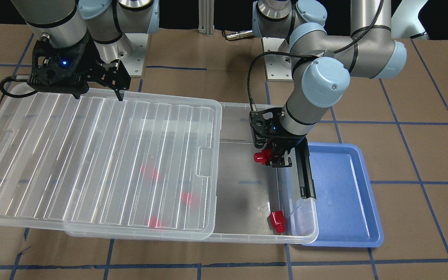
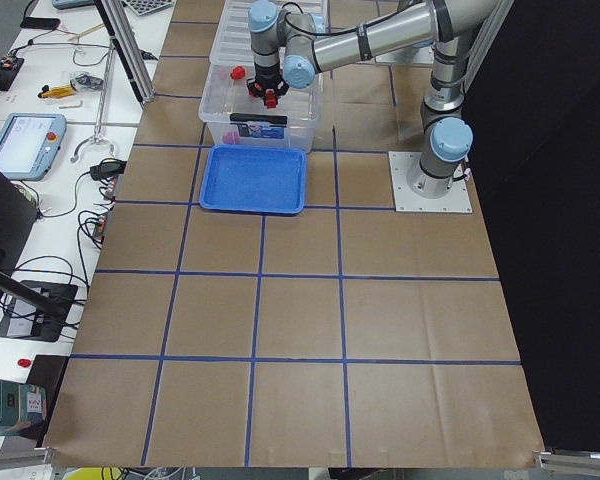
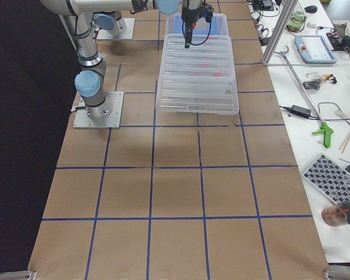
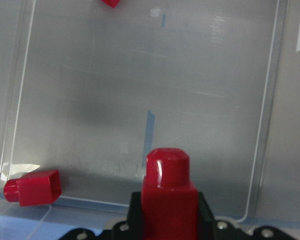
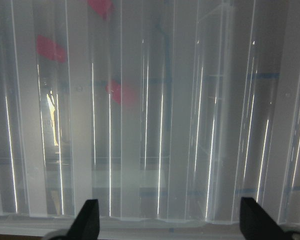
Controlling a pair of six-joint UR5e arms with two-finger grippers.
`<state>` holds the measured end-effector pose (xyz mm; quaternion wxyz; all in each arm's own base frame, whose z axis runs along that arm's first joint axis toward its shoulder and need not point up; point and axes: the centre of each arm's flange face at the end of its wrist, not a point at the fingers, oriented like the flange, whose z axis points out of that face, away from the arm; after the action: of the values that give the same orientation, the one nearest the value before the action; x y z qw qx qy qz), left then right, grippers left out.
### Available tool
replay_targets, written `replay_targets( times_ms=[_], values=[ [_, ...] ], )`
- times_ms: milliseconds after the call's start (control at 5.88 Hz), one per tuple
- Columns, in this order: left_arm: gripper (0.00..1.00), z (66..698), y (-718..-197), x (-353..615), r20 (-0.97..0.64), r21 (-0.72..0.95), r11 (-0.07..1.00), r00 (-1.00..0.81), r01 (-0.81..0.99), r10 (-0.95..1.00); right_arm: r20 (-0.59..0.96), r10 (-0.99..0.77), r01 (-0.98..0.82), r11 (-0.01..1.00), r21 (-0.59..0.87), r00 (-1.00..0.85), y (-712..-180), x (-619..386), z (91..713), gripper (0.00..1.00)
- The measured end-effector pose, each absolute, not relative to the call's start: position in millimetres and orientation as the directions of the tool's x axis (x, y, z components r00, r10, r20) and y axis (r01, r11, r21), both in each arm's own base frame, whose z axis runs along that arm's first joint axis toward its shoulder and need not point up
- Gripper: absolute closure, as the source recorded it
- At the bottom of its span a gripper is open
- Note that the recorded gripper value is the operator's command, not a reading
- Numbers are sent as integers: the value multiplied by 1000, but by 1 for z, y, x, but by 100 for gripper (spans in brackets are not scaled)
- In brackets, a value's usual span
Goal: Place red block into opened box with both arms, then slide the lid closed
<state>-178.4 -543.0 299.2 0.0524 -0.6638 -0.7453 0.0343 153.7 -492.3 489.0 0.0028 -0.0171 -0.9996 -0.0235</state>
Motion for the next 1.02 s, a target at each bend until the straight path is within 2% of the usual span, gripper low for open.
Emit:
replay_targets(
  times_ms=[340,511,681,851,1021],
  values=[
    [96,247,-554,-187,72,-118,107,-99,987,992,7,35,35,998,49,-999,-492,154,489,0],
    [82,232,-556,-188,75,-118,105,-96,988,993,6,34,35,998,49,-999,-492,154,489,0],
    [48,221,-559,-188,79,-117,105,-96,987,992,6,34,34,998,50,-999,-492,154,489,0],
    [2,211,-562,-189,79,-118,105,-96,987,992,6,34,34,998,49,-999,-492,154,489,0],
    [2,206,-564,-190,79,-120,104,-95,987,992,7,34,34,998,49,-999,-492,154,490,0]
  ],
)
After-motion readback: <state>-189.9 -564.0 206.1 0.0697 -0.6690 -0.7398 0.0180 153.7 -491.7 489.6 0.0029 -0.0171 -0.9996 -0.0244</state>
